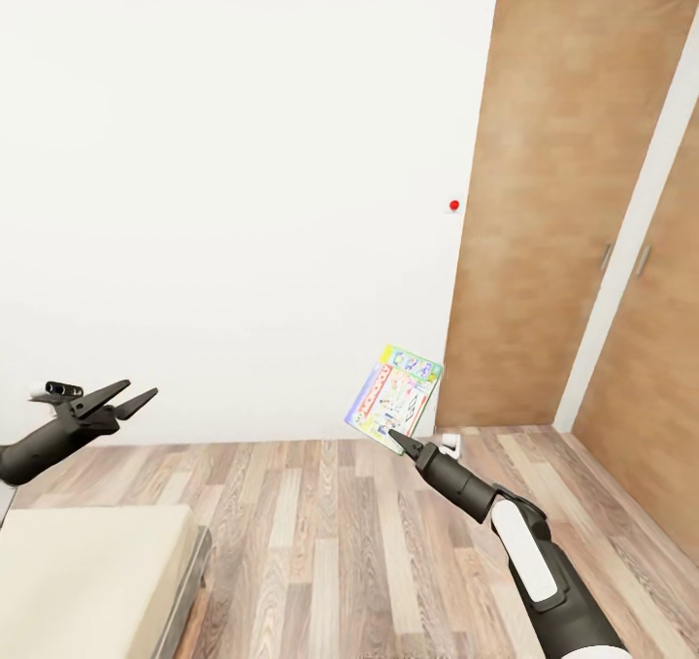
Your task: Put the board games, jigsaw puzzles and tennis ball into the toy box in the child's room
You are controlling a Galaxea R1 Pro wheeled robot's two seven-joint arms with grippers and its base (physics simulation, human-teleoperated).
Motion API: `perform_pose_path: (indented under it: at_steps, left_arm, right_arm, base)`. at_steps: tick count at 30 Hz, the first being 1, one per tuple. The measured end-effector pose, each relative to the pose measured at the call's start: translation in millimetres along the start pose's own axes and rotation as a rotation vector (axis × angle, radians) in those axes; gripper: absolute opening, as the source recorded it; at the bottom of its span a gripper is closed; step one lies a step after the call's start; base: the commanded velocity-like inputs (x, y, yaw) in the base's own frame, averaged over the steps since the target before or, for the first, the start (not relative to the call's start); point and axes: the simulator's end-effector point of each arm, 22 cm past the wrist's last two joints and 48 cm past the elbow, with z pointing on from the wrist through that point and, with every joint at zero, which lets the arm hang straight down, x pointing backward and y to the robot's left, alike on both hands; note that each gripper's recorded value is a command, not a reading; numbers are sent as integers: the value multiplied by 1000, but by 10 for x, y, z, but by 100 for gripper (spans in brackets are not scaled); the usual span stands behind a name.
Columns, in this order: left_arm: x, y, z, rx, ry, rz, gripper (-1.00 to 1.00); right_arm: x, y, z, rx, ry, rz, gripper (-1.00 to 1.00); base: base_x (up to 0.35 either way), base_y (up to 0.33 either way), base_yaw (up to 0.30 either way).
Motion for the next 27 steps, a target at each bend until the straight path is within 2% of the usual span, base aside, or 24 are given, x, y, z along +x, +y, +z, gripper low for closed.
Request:
perform_pose_path:
  at_steps: [9,16,27]
  left_arm:
    - [18,30,-13,-5,0,-6,100]
    - [-24,-30,-3,-7,0,-5,100]
    - [-78,-128,20,-7,0,-6,100]
  right_arm:
    - [30,-68,-3,13,4,9,-100]
    - [8,0,-12,13,5,10,-100]
    - [-30,110,-30,12,4,14,-100]
  base:
    - [-6,4,-268]
    - [0,0,-258]
    - [0,0,-41]
